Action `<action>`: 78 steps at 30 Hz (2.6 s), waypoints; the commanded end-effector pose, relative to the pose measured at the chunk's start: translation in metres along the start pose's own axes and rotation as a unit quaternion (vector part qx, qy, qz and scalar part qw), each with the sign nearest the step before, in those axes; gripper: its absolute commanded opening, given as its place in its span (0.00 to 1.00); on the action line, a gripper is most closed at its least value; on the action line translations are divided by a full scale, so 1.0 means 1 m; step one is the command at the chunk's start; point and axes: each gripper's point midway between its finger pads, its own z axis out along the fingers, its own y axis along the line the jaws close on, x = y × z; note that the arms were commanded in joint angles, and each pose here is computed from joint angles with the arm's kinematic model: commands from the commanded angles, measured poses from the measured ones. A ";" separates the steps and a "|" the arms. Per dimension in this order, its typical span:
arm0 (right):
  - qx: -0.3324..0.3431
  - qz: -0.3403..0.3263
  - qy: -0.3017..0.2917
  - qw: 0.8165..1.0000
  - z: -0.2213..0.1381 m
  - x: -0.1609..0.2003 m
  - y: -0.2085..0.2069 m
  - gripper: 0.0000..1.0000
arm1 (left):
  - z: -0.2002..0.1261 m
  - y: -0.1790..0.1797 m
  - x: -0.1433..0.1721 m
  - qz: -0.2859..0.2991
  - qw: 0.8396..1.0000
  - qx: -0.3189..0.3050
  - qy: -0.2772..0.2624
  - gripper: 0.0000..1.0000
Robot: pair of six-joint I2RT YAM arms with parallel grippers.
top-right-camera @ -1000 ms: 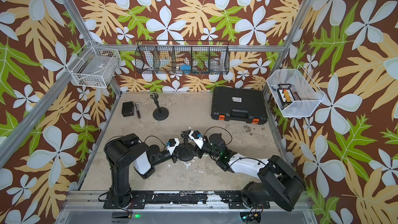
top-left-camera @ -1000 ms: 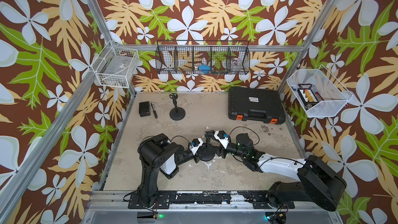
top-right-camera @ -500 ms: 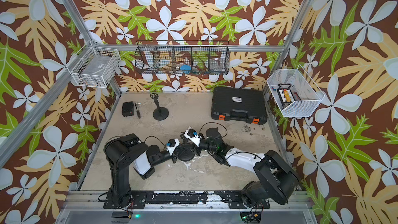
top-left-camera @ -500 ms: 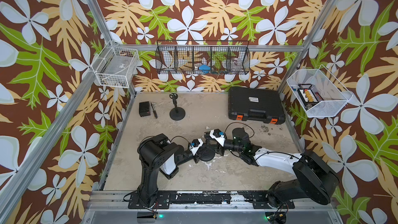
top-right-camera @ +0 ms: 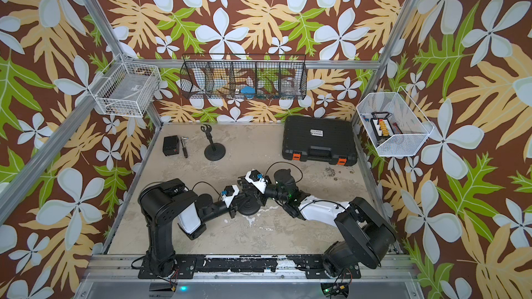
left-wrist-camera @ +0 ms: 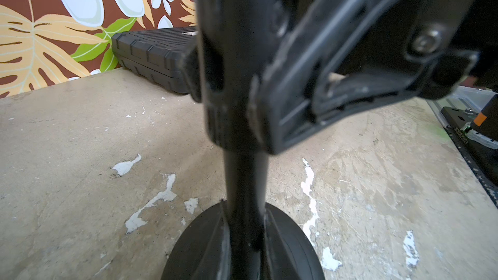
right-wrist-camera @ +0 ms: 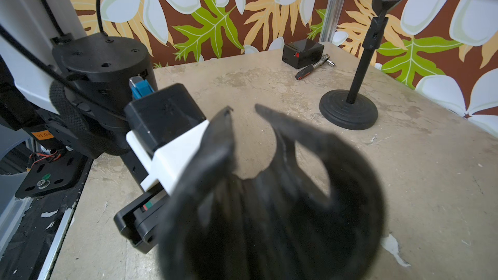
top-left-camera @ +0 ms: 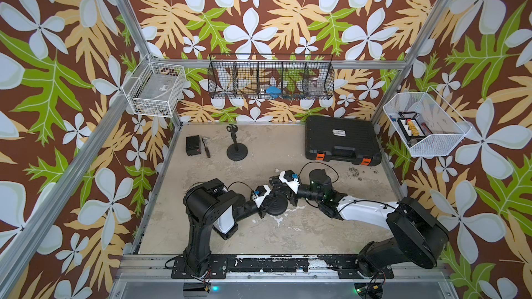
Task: Assemble a microphone stand
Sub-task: Screw the microphone stand pole into the microphone stand base.
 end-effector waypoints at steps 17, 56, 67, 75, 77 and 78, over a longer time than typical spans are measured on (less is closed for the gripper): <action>0.214 0.054 0.011 0.975 -0.010 0.028 -0.021 0.00 | -0.003 -0.012 -0.061 0.034 0.992 0.032 -0.115 0.29; 0.029 0.024 -0.004 0.999 -0.028 -0.002 -0.005 0.57 | 0.006 -0.014 -0.049 0.051 0.993 0.037 -0.103 0.03; -0.027 0.022 -0.003 0.999 -0.008 -0.006 0.000 0.52 | 0.004 -0.016 -0.049 0.055 0.993 0.039 -0.102 0.03; -0.022 0.015 -0.008 1.000 -0.008 -0.008 -0.002 0.48 | 0.004 -0.018 -0.048 0.055 0.993 0.042 -0.101 0.03; -0.024 0.012 -0.011 1.000 -0.008 -0.011 -0.002 0.44 | 0.004 -0.019 -0.048 0.055 0.993 0.043 -0.100 0.03; -0.026 0.011 -0.013 1.000 -0.008 -0.011 -0.001 0.44 | 0.004 -0.018 -0.048 0.056 0.992 0.043 -0.101 0.03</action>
